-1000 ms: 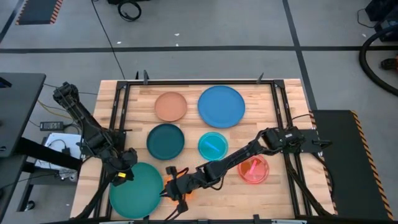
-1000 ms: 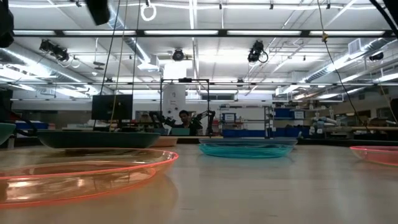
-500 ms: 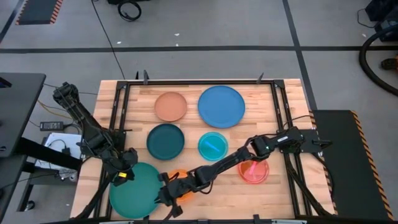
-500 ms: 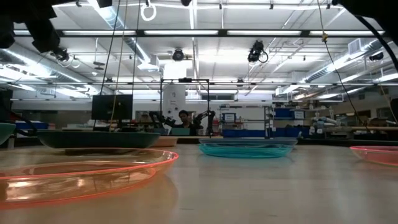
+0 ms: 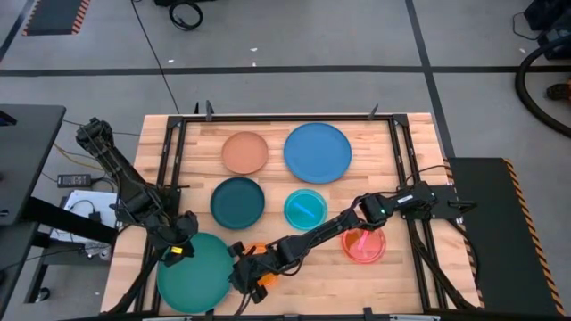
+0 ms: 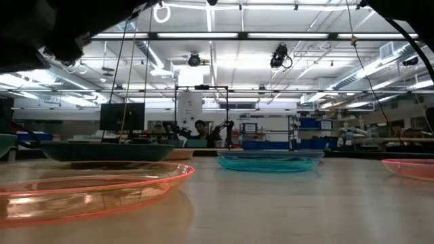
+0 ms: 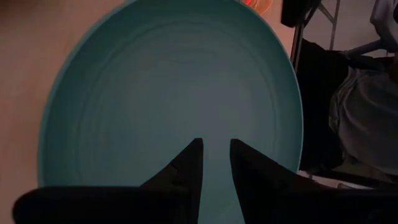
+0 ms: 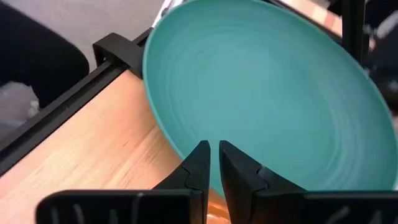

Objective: Stack plastic plates
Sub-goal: Stack the green plate on top of the blue plate

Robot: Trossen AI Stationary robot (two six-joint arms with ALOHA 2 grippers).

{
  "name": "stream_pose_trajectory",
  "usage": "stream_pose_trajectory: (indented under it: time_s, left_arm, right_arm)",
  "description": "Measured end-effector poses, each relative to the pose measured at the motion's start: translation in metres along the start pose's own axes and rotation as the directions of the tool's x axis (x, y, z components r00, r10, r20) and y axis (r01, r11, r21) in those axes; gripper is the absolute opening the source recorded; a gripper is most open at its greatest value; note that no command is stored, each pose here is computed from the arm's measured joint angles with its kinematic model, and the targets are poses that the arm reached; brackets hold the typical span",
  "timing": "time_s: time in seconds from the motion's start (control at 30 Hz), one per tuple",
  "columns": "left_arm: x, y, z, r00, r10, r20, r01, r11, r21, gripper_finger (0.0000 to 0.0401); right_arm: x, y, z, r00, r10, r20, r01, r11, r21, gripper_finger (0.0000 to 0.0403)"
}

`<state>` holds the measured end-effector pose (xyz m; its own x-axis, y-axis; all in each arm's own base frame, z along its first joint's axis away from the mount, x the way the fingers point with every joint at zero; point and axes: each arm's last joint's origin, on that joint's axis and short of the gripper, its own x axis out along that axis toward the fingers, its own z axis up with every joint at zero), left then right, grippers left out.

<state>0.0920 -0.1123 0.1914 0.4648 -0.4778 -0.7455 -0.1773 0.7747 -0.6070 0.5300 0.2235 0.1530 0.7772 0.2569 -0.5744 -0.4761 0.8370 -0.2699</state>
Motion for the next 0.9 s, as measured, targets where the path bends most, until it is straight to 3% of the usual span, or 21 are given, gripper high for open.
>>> stream_pose_trajectory:
  time_s: [0.17, 0.47, 0.9]
  left_arm:
    - [0.0, 0.0, 0.001, 1.0, 0.008, 0.021, -0.009, 1.0, 0.023, 0.0087]
    - [0.0, 0.001, 0.001, 0.999, 0.014, 0.035, -0.013, 1.0, -0.005, 0.0087]
    - [0.0, 0.001, 0.002, 0.998, 0.024, 0.062, -0.022, 0.999, -0.023, 0.0087]
  right_arm:
    - [-0.001, 0.004, -0.001, 0.999, -0.017, -0.029, 0.013, 0.99, -0.143, 0.0089]
    - [0.0, -0.005, -0.012, 0.992, 0.096, -0.081, -0.117, 0.936, -0.332, 0.0173]
    - [0.0, -0.011, -0.014, 0.994, 0.038, -0.105, -0.086, 0.857, -0.508, 0.016]
